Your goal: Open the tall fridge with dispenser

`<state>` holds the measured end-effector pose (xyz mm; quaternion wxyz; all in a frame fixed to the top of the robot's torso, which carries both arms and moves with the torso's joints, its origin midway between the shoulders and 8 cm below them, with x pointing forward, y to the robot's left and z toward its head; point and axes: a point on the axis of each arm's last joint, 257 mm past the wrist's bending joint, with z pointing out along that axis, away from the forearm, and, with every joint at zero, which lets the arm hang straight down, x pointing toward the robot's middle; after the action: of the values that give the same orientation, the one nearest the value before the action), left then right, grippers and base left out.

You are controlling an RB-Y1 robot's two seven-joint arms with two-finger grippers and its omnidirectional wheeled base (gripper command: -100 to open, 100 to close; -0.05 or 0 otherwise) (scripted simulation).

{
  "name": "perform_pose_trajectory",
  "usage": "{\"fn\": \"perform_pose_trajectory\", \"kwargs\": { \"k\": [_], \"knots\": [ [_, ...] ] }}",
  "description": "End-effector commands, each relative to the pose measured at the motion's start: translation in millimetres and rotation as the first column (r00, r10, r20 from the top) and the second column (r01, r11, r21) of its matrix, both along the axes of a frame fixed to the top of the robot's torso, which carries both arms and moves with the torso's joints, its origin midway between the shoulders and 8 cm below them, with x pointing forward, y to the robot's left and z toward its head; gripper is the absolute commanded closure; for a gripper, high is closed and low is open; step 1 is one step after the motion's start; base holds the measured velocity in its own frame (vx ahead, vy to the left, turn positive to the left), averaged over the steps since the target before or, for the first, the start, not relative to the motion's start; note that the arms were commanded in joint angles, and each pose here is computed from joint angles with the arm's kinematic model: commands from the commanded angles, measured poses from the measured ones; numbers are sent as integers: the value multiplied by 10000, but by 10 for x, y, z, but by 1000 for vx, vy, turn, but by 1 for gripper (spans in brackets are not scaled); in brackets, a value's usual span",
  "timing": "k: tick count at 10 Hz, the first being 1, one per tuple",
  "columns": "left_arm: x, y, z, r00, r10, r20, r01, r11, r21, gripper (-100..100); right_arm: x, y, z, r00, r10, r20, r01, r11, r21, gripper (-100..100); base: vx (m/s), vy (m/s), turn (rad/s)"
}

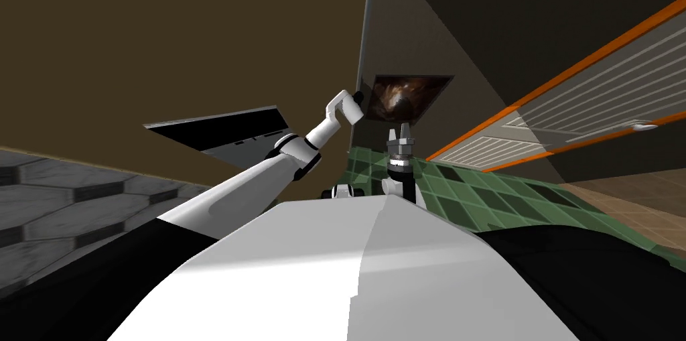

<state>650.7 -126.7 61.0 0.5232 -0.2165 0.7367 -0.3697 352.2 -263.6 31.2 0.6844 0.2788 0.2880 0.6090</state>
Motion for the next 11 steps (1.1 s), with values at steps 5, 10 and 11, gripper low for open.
{"fn": "perform_pose_trajectory", "kwargs": {
  "k": [5, 10, 11],
  "knots": [
    [-462, -747, 61, 9876, -1571, 49, 1572, 9870, -326, 100, 0, 0, 0, 10000, -1, 0, 1, 10000, -1, 0, -119, 63, -92],
    [-571, -881, 69, 9822, -1878, 49, 1879, 9815, -354, 100, 0, 0, 0, 10000, -1, -1, 1, 10000, 0, 0, -77, 47, -36],
    [-472, -775, -39, 9865, -1634, -78, 1632, 9865, -161, 100, -1, 0, -1, 10000, -1, -2, 1, 10000, 0, 0, 1, 4, 20]
  ]
}}
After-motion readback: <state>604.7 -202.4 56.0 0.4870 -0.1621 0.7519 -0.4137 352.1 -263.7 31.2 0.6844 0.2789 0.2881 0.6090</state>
